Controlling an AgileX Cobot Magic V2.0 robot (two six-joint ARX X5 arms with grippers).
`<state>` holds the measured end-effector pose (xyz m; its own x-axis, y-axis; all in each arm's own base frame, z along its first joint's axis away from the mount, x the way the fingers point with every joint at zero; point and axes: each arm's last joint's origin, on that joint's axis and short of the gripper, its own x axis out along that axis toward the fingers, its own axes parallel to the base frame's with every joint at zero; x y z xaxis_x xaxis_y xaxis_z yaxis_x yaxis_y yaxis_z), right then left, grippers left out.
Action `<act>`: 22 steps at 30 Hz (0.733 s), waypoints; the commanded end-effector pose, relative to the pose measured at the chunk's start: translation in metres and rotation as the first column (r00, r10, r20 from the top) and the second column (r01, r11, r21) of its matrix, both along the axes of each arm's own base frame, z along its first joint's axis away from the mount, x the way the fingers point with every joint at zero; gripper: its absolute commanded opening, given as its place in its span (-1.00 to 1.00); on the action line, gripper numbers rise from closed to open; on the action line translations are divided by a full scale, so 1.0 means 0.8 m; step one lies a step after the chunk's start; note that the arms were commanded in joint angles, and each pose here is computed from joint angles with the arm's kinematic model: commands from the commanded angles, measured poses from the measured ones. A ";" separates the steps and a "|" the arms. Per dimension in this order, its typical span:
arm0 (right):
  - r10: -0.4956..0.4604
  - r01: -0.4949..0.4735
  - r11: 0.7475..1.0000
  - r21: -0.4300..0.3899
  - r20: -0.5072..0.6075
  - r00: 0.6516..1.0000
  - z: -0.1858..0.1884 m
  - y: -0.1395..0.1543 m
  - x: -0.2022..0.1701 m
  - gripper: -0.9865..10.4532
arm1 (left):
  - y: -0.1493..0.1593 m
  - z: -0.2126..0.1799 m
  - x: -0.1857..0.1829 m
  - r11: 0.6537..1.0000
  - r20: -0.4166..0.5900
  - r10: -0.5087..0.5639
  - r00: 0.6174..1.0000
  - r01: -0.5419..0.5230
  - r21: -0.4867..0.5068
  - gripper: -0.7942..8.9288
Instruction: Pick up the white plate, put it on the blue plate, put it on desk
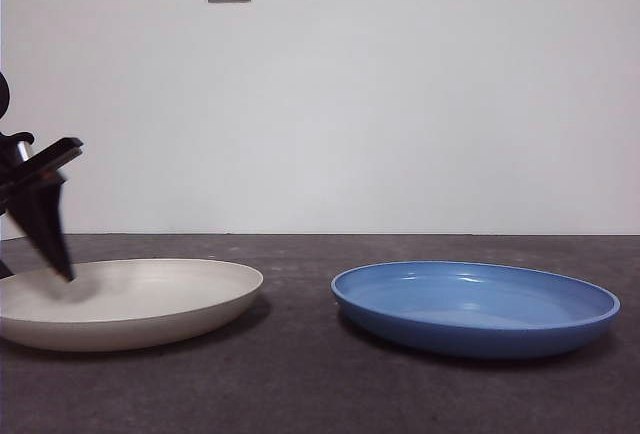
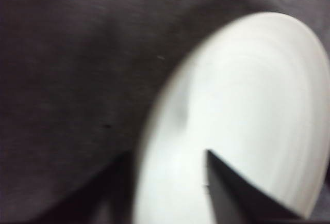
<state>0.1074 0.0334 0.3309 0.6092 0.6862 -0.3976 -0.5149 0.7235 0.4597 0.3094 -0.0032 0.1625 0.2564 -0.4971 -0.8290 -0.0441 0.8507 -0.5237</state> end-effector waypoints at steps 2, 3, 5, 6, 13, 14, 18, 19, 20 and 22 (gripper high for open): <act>0.006 -0.006 1.000 0.000 0.024 1.000 0.007 0.000 0.000 0.17 | 0.001 -0.003 0.005 1.000 0.007 -0.004 1.000 0.004 0.029 -0.82; 0.006 -0.006 1.000 0.000 0.024 1.000 0.007 0.000 0.000 0.17 | 0.001 -0.003 0.005 1.000 0.010 -0.004 1.000 0.004 0.029 -0.82; 0.006 -0.006 1.000 -0.001 0.025 1.000 0.007 0.000 0.000 0.17 | 0.001 -0.002 0.006 1.000 0.016 -0.004 1.000 0.004 0.029 -0.82; 0.006 -0.006 1.000 -0.002 0.026 1.000 0.007 0.000 0.000 0.17 | 0.002 -0.001 0.007 1.000 0.016 -0.004 1.000 0.003 0.029 -0.82; -0.082 0.083 0.995 -0.056 0.013 0.997 0.013 -0.004 -0.005 0.16 | -0.011 0.027 0.014 0.999 0.004 -0.033 0.999 0.033 0.028 -0.82; -0.087 0.088 0.994 -0.065 0.013 0.996 0.015 -0.004 -0.007 0.16 | -0.016 0.032 0.015 0.999 0.004 -0.040 0.999 0.040 0.027 -0.82; -0.082 0.082 0.994 -0.078 0.010 0.997 0.023 -0.005 -0.014 0.16 | -0.045 0.059 0.023 0.996 -0.001 -0.085 0.996 0.085 0.019 -0.82; -0.081 0.082 0.994 -0.077 0.012 0.997 0.025 -0.005 -0.015 0.16 | -0.054 0.068 0.025 0.994 0.008 -0.104 0.995 0.104 0.018 -0.82; -0.081 0.082 0.994 -0.076 0.014 0.997 0.027 -0.005 -0.016 0.16 | -0.063 0.075 0.027 0.992 0.020 -0.122 0.992 0.122 0.017 -0.82; -0.081 0.082 0.994 -0.076 0.016 0.997 0.030 -0.006 -0.018 0.16 | -0.084 0.092 0.030 0.987 0.055 -0.162 0.985 0.161 0.020 -0.82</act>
<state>0.0941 0.0287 0.3492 0.6596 0.6008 -0.4516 -0.4432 0.7962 0.4118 0.3290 -0.0648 0.2277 0.2021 -0.5139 -0.8337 0.1099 0.8578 -0.5021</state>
